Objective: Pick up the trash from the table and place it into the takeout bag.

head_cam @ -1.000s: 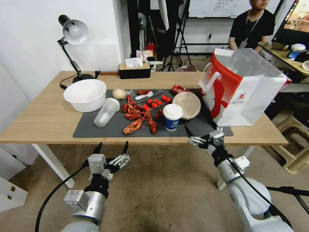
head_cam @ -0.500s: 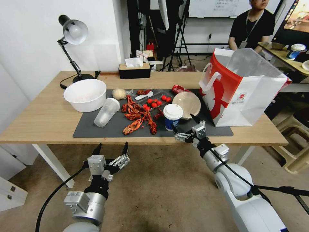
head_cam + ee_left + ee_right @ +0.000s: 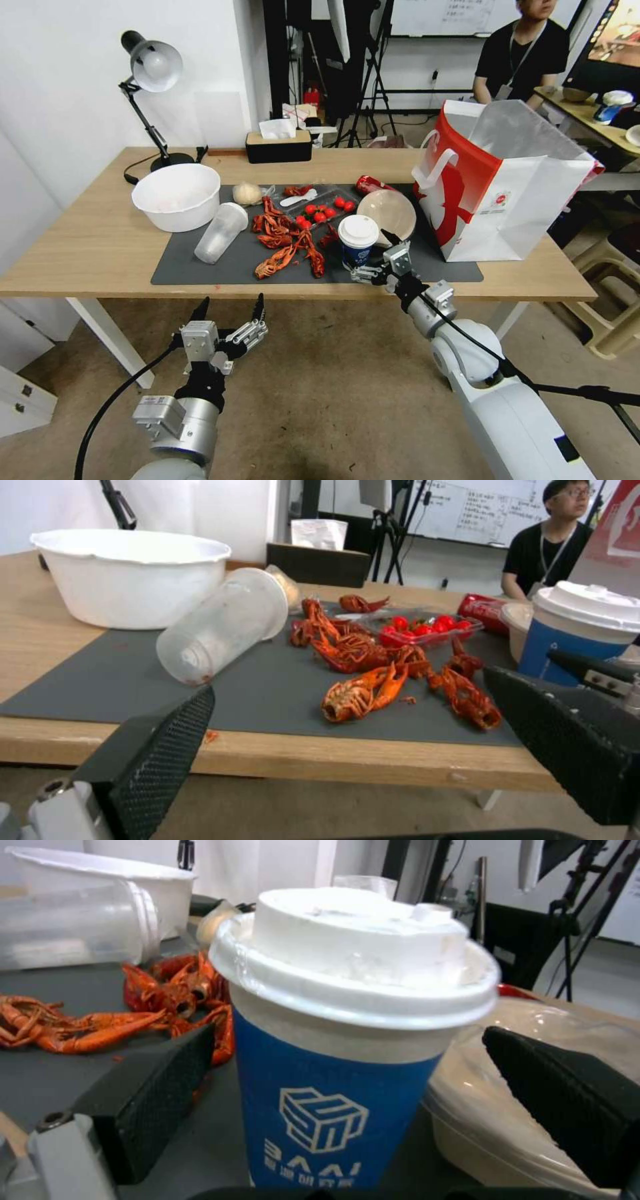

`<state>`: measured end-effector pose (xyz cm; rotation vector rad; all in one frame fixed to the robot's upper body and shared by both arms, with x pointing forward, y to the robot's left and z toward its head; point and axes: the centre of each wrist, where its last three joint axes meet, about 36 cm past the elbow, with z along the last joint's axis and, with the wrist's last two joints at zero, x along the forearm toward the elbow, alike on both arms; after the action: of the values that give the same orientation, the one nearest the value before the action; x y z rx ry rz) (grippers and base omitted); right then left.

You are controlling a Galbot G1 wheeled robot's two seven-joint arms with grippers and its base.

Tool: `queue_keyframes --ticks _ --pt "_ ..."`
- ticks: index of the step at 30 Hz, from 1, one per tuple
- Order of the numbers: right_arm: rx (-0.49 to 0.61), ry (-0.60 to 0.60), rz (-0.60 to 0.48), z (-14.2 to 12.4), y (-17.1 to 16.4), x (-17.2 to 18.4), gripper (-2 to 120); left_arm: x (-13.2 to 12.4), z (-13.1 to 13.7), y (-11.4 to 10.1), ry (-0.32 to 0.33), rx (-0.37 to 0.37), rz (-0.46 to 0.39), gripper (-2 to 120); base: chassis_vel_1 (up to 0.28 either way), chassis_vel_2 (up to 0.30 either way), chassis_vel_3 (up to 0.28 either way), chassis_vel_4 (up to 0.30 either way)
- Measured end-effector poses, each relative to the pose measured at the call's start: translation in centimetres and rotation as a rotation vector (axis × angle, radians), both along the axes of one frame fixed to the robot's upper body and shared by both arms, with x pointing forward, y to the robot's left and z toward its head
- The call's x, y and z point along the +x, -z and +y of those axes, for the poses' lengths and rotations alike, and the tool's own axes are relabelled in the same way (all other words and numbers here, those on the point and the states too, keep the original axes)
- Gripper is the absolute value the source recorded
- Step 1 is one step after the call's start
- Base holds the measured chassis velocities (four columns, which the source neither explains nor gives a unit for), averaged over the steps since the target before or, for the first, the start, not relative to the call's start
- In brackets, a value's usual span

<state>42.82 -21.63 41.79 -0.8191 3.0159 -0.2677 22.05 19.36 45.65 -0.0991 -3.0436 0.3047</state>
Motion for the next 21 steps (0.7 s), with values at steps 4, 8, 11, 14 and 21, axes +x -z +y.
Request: queue_keyframes --ticks 4,8,11,14,21 --pt "-0.007 -0.008 0.006 0.14 -0.07 0.64 100 0.01 0.01 0.05 -0.003 -0.001 0.000 100 0.000 0.000 0.000 0.000" --pt "-0.009 -0.020 0.016 0.24 -0.03 0.86 100 0.01 0.00 0.09 -0.006 -0.002 -0.003 100 0.000 0.000 0.000 0.000" --pt "-0.008 -0.025 0.024 0.44 0.06 0.84 100 0.01 0.01 0.09 -0.007 -0.003 -0.003 100 0.000 0.000 0.000 0.000" --pt "-0.007 -0.030 0.031 0.67 0.20 0.78 89 0.01 0.03 0.09 -0.008 -0.003 -0.004 100 0.000 0.000 0.000 0.000" --pt "-0.005 -0.032 0.031 0.81 0.22 0.73 68 -0.02 0.01 0.10 -0.015 -0.004 -0.006 100 0.000 0.000 0.000 0.000"
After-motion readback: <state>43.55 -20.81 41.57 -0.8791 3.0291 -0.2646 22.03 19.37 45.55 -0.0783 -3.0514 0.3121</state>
